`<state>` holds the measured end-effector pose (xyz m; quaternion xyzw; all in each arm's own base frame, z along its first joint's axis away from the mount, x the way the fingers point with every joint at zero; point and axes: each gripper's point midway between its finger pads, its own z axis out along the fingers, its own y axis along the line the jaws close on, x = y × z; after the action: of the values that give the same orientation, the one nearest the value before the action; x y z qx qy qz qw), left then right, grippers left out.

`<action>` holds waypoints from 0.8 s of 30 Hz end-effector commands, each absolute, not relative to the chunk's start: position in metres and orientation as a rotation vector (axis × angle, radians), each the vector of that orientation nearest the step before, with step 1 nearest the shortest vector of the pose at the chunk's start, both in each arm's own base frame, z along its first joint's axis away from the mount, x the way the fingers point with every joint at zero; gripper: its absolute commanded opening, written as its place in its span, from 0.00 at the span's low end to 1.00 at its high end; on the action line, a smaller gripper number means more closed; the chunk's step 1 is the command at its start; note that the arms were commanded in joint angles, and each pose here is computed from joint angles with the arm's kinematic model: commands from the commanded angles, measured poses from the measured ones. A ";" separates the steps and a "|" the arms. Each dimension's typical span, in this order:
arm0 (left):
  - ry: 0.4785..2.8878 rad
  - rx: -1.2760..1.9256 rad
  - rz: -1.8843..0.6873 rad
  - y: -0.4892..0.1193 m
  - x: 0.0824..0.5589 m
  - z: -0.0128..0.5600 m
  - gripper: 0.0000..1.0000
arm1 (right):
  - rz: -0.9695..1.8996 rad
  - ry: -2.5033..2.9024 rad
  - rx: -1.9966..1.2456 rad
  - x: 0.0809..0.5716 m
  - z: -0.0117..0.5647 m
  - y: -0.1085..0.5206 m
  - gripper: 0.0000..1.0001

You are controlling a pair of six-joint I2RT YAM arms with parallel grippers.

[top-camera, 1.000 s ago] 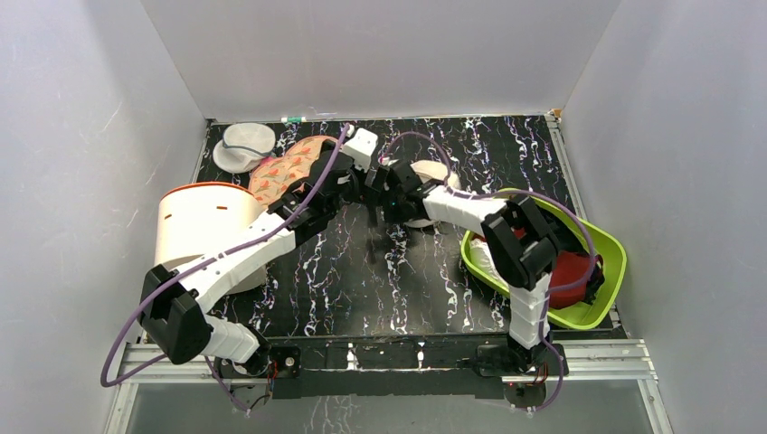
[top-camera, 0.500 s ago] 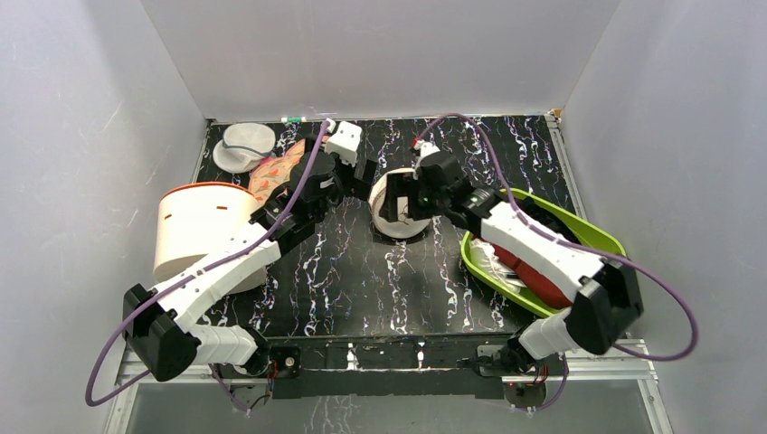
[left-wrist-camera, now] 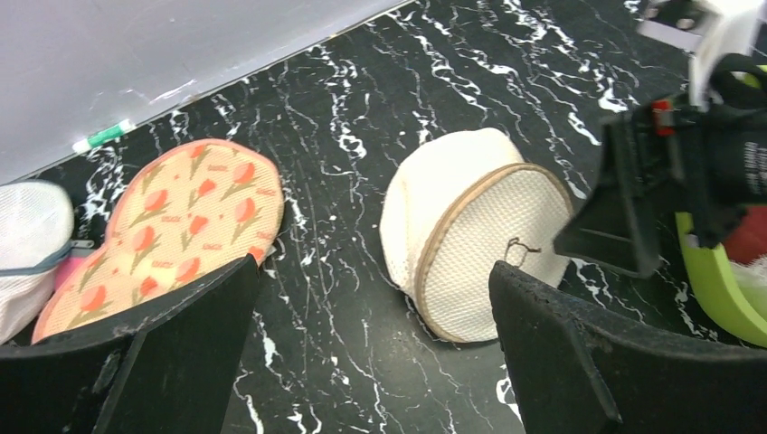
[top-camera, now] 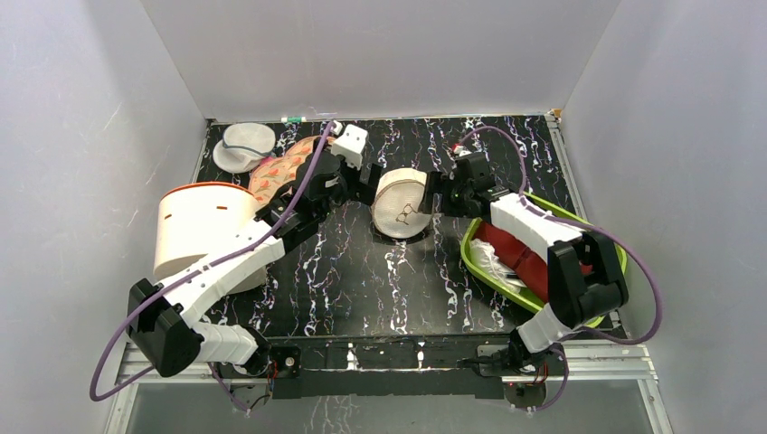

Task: Unzip the laundry bag and remove the bra
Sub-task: Move the laundry bag to the center of the board, then unzip the laundry bag at the center of the board.

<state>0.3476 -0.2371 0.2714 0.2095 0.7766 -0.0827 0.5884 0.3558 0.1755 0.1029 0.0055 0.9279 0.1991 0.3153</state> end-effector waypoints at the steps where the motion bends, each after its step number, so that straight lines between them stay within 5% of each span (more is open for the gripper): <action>1: 1.800 0.560 -0.312 -0.261 0.341 0.270 0.98 | 0.596 2.213 -0.167 0.406 0.150 0.197 0.95; 8: 1.882 0.695 -0.464 -0.296 0.333 0.242 0.98 | 0.654 2.266 -0.136 0.429 0.126 0.205 0.88; 24: 1.818 0.896 -0.680 -0.327 0.303 0.226 0.98 | 1.117 2.318 -0.121 0.357 0.127 0.241 0.44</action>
<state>0.3172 -0.3125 0.2050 0.3324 0.7873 -0.2342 0.4634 0.3505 0.2225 0.0809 -0.0252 0.9019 0.3537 0.2464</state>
